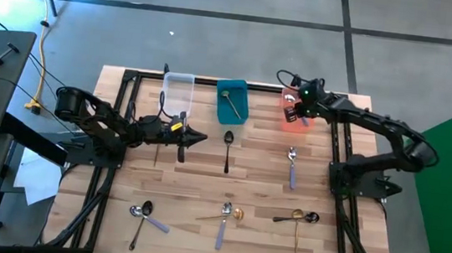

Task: Sort silverware by color (type)
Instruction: Put the top center purple spoon into the orange bin, then put the top left black spoon into the transparent bin

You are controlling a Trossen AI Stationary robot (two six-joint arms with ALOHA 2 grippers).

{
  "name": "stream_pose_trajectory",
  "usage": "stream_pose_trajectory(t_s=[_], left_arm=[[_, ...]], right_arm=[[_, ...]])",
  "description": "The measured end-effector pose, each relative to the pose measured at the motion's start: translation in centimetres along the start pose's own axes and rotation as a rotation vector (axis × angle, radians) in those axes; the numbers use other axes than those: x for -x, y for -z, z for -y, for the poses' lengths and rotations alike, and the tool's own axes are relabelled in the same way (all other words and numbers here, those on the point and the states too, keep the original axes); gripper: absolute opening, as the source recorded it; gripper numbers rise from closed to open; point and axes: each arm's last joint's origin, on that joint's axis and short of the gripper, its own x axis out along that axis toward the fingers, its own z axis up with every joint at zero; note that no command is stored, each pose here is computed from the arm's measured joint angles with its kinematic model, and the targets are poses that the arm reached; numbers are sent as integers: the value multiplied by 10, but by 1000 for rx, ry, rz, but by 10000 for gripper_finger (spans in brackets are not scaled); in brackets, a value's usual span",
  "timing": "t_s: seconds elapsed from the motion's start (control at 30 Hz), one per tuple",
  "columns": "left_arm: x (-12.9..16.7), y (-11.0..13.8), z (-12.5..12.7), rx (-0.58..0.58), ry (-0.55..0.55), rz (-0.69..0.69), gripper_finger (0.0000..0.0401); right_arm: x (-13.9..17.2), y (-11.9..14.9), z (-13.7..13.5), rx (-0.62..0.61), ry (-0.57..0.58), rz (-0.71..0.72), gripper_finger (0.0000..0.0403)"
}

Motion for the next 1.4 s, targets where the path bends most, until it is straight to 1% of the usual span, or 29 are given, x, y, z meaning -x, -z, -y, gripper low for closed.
stream_pose_trajectory(t_s=[0.13,0.23,0.57,0.63,0.77,0.87,0.93,1.0,1.07,1.13,1.2,1.27,1.33,1.4], left_arm=[[-3,-3,-1,-8,-2,14,3],[-4,-4,-1,-9,-3,15,3],[-4,-4,-4,0,-19,10,3],[-4,-4,-5,-1,-21,10,3],[-4,-4,-5,-26,-14,8,3],[-4,-5,-8,-31,-20,10,3],[-2,-8,-11,-33,-15,15,3],[0,-13,-15,-28,-2,2,3],[4,-18,-19,-14,14,-24,2],[9,-22,-22,-9,31,-63,1],[16,-27,-24,-5,33,-113,1],[19,-34,-26,3,19,-185,1],[22,-44,-26,-12,-1,-273,1],[24,-56,-25,-42,-31,-381,0]], right_arm=[[-14,5,9,-19,5,6,32],[-22,4,12,-18,15,7,32],[-51,-3,21,-9,47,-54,37],[-53,-5,22,-29,51,-59,50],[-50,-10,22,-42,48,-56,98],[-37,-22,19,-15,48,-23,131],[-23,-32,15,30,37,10,139],[-8,-39,9,95,20,52,135],[6,-41,1,153,-23,102,115],[16,-39,-6,186,-110,161,84],[19,-31,-12,208,-210,207,48],[19,-21,-19,230,-279,273,16],[20,-13,-26,240,-324,358,6],[23,-5,-32,249,-368,431,14]])
